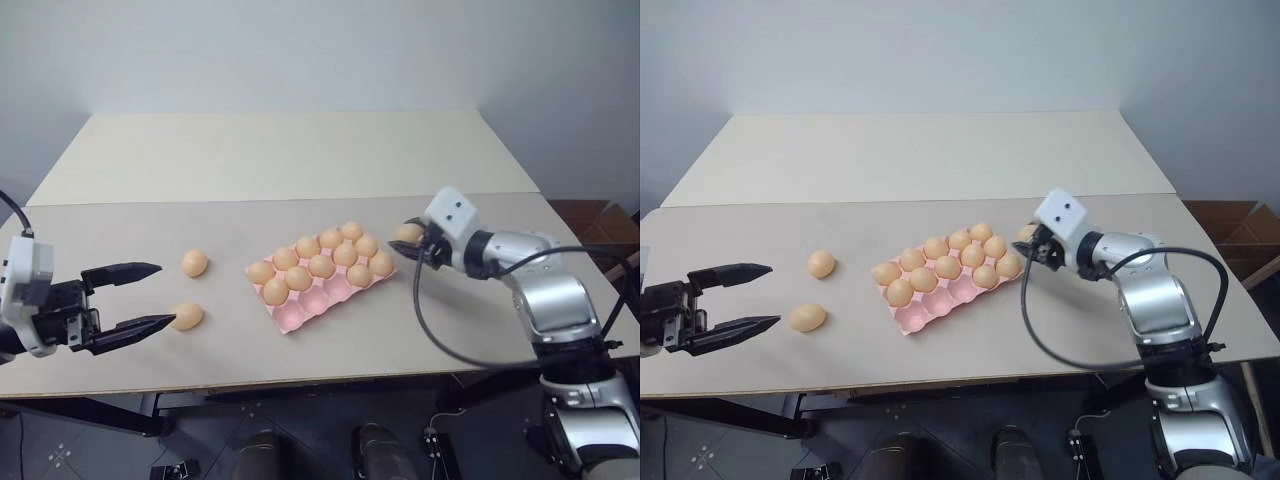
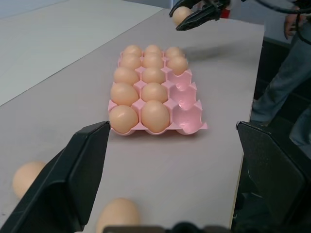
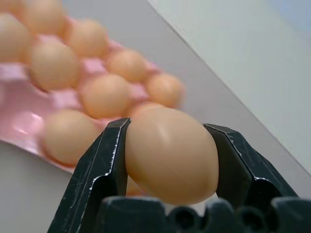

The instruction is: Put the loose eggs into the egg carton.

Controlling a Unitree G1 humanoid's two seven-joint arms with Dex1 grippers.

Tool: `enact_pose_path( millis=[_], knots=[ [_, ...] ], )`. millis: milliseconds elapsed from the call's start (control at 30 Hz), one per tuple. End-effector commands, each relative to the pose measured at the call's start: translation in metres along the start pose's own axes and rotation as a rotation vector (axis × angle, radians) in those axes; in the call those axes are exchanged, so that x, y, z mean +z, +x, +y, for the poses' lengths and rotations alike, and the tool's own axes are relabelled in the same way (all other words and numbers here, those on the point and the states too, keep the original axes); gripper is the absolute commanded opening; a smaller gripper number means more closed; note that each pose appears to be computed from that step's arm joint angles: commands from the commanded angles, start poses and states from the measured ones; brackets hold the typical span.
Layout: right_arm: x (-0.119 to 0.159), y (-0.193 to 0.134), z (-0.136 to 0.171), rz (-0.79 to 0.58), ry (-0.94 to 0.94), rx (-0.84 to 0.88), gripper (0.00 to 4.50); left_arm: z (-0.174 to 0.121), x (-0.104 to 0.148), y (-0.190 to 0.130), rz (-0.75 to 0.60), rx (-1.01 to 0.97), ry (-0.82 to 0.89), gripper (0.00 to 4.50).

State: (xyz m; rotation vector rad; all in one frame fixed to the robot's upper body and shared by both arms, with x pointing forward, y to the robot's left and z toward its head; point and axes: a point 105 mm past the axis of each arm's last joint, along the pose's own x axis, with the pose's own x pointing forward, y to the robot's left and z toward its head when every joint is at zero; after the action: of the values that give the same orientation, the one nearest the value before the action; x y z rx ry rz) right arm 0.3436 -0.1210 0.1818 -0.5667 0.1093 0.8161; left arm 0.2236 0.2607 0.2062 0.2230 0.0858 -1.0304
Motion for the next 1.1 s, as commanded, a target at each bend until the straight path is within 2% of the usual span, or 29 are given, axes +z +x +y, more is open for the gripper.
enact_pose_path(
  millis=[33, 267, 400, 500, 667, 733, 900, 1033, 1100],
  knots=[
    [0.013, 0.012, 0.032, -0.044, 0.006, 0.064, 2.28, 0.001, 0.01, -0.002, -0.014, -0.002, 0.033, 4.5],
    [0.015, 0.043, 0.068, -0.049, -0.007, 0.123, 2.28, 0.003, 0.01, -0.001, -0.016, -0.004, 0.036, 4.5],
    [0.012, 0.044, 0.07, -0.029, -0.009, 0.131, 3.48, 0.005, 0.012, -0.001, -0.016, -0.006, 0.041, 4.5],
    [0.022, 0.032, 0.064, -0.058, -0.01, 0.12, 4.43, 0.005, 0.012, -0.002, -0.011, -0.008, 0.045, 4.5],
    [0.045, -0.005, 0.051, -0.142, 0.012, 0.113, 4.48, 0.005, 0.012, -0.004, -0.007, -0.007, 0.043, 4.5],
    [0.044, -0.027, 0.045, -0.154, 0.017, 0.118, 4.48, 0.005, 0.01, -0.005, -0.003, -0.003, 0.039, 4.5],
    [0.015, -0.078, 0.025, -0.14, 0.013, 0.126, 4.48, 0.006, 0.003, -0.011, -0.004, 0.022, -0.002, 4.5],
    [-0.026, -0.116, 0.003, -0.053, 0.041, 0.103, 4.48, 0.007, -0.005, -0.012, 0.006, 0.03, -0.022, 4.5],
    [-0.042, -0.125, -0.002, -0.019, 0.051, 0.089, 4.48, 0.008, -0.008, -0.013, 0.005, 0.035, -0.03, 4.5]
  ],
)
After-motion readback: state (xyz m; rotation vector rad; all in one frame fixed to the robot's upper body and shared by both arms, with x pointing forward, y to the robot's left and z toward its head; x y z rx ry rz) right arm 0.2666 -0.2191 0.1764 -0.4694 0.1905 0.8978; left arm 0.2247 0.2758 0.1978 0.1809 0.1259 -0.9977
